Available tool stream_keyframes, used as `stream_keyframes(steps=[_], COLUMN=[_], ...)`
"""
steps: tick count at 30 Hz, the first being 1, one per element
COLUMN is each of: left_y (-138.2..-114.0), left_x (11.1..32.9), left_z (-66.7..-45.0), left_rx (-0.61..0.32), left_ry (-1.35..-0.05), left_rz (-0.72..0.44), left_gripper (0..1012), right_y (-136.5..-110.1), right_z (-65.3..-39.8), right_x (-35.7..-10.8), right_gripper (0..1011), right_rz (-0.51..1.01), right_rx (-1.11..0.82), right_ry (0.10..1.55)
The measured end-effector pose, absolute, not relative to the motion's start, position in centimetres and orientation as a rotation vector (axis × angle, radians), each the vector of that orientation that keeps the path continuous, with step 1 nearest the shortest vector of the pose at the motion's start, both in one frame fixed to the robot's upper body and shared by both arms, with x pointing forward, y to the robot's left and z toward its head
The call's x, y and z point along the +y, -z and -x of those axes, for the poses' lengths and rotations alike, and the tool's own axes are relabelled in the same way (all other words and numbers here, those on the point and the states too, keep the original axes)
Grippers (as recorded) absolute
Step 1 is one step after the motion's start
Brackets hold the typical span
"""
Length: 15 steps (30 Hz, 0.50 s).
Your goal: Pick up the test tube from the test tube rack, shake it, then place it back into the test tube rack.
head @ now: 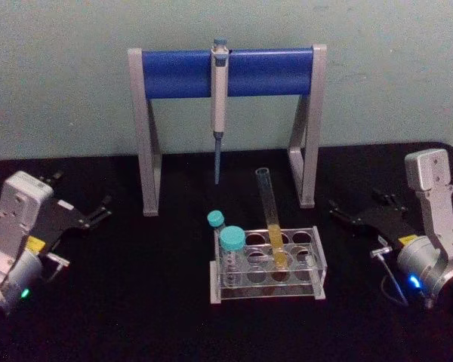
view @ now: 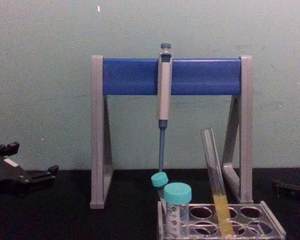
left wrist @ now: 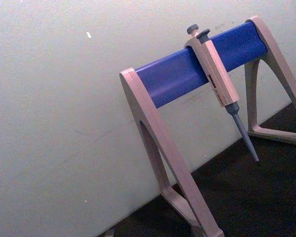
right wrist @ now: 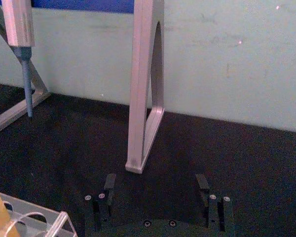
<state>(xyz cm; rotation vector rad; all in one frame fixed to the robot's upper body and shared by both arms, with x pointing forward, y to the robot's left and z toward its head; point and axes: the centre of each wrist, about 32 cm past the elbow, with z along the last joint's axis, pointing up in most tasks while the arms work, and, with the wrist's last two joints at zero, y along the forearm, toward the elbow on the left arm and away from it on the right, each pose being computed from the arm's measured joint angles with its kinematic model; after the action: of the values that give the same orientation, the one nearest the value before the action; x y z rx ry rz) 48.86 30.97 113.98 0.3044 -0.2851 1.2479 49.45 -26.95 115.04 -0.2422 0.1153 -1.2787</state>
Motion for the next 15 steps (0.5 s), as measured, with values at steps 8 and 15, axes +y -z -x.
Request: stream_keyframes(steps=[8, 15], left_y=[-113.98, -113.98], left_x=[30.97, 30.97], left_z=[-48.86, -48.86], left_rx=[-0.285, -0.285], left_ry=[-1.248, -1.248], left_rz=[-0.304, -0.304], left_gripper=[1001, 1001], right_y=[-114.83, -114.86], right_z=[-49.45, -49.43], right_x=[-27.06, -27.03], right_gripper=[1000, 1000], right_rz=[0.248, 0.248], right_rx=[0.127, 0.124], right_ry=[1.276, 1.275])
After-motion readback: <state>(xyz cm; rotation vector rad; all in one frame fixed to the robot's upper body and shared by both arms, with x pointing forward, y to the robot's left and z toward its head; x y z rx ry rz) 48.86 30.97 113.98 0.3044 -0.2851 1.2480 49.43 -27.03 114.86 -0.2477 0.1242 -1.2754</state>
